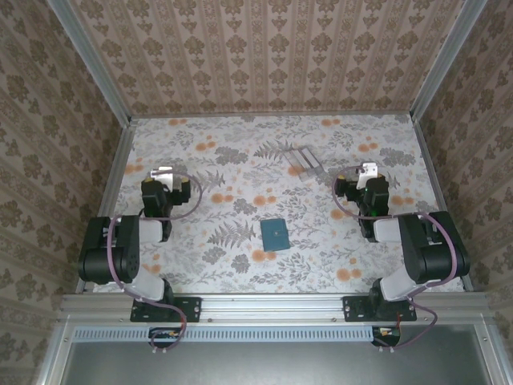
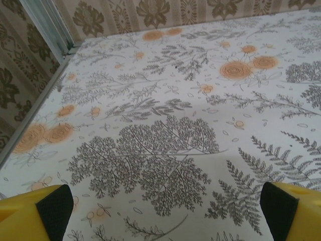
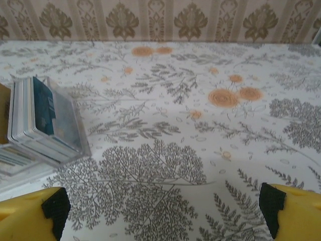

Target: Put the credit cards into the card holder

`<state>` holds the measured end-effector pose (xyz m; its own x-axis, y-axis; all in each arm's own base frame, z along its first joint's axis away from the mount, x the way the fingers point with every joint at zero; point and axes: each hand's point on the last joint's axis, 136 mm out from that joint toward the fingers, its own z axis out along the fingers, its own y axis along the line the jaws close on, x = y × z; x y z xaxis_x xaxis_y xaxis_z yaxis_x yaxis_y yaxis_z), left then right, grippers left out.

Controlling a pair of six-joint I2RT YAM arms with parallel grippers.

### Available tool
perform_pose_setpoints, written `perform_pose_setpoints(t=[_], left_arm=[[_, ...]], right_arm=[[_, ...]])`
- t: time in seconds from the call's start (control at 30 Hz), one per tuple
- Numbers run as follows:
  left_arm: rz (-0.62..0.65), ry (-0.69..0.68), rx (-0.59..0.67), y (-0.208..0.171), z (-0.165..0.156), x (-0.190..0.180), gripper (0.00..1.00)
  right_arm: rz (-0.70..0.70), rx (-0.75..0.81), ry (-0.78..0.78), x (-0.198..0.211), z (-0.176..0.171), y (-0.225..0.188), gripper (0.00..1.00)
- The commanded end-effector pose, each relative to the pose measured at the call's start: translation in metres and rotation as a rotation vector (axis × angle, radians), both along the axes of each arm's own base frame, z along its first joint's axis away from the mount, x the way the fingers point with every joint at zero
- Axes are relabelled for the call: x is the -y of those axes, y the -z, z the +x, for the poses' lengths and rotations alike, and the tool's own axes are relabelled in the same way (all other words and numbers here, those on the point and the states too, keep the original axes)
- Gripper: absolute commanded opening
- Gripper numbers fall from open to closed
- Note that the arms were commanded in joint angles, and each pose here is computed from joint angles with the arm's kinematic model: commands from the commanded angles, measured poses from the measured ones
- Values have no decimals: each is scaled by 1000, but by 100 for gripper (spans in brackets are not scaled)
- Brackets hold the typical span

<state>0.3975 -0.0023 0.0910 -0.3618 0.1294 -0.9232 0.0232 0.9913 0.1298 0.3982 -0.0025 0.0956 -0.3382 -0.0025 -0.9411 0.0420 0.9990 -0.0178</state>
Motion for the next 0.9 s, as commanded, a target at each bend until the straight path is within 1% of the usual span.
perform_pose_setpoints(t=[0.0,0.57,0.87], left_arm=[[2,5,15,-3,0,6,100],[9,-1,23,-4,-1,6,100],[-8,3,13,-4,1,5,100]], right_arm=[[21,-3,6,0,1,-3,100],[23,-14,7,1,3,-1,100],[21,-3,8,1,2,-3,100]])
